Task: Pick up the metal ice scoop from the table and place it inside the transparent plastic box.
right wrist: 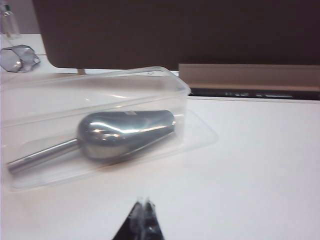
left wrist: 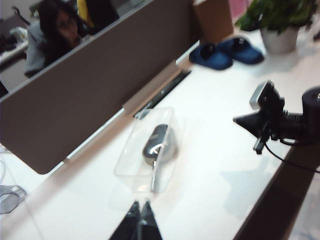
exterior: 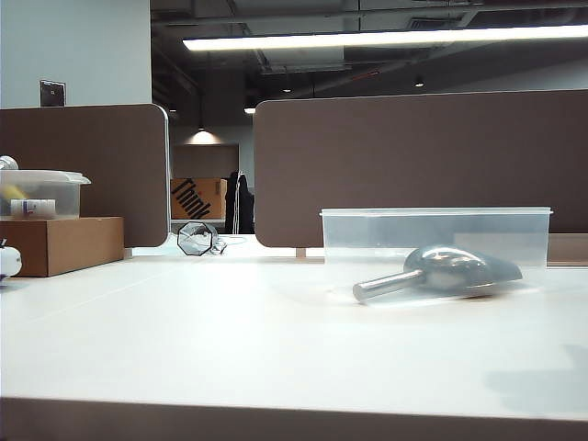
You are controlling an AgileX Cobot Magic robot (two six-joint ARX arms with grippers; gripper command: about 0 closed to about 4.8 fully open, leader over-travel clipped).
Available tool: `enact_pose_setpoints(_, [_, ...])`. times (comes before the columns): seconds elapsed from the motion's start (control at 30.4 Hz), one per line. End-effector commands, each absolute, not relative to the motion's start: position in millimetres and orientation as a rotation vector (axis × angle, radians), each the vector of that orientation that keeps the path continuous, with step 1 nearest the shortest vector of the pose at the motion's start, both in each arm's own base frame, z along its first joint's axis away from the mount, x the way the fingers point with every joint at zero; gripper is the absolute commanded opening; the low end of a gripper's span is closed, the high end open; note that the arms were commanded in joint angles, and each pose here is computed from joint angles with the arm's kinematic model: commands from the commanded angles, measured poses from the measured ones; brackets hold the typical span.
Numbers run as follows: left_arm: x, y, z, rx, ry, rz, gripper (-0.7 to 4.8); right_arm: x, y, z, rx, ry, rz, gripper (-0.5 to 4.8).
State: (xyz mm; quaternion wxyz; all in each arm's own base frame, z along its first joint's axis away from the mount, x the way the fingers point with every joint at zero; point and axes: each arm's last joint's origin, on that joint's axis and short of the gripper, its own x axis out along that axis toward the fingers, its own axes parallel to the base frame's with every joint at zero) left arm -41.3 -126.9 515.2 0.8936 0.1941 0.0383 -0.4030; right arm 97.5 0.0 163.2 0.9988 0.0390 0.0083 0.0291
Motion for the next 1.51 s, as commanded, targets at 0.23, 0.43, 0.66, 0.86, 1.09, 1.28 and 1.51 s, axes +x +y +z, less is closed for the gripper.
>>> enact_pose_setpoints(0.23, [-33.0, -108.5, 504.2, 0.347, 0.167, -0.927, -0.05, 97.5, -1.1, 164.9, 0.075, 0.003, 0.045, -0.01])
enact_pose_setpoints(0.43, [-33.0, -108.6, 504.1, 0.347, 0.168, -0.927, -0.05, 97.5, -1.2, 164.9, 0.075, 0.003, 0.045, -0.01])
enact_pose_setpoints(0.66, [-33.0, -108.6, 504.1, 0.347, 0.168, -0.927, -0.05, 97.5, -1.2, 164.9, 0.075, 0.003, 0.045, -0.01])
enact_pose_setpoints(0.86, [-25.6, -105.8, 506.4, 0.376, 0.101, -0.813, -0.05, 97.5, -1.2, 164.9, 0.075, 0.003, 0.045, -0.01])
enact_pose_setpoints(1.09, [14.9, -106.2, 506.0, 0.298, 0.208, -0.495, -0.05, 97.5, -1.2, 164.9, 0.075, 0.003, 0.044, -0.01])
enact_pose_setpoints(1.28, [59.0, -95.9, 503.9, 0.255, 0.397, -0.355, -0.05, 97.5, -1.2, 164.7, 0.075, 0.005, 0.045, -0.01])
enact_pose_setpoints(1.51, [98.3, -61.5, 514.6, 0.204, 0.399, -0.295, -0.05, 97.5, -1.2, 164.8, 0.075, 0.004, 0.044, -0.01])
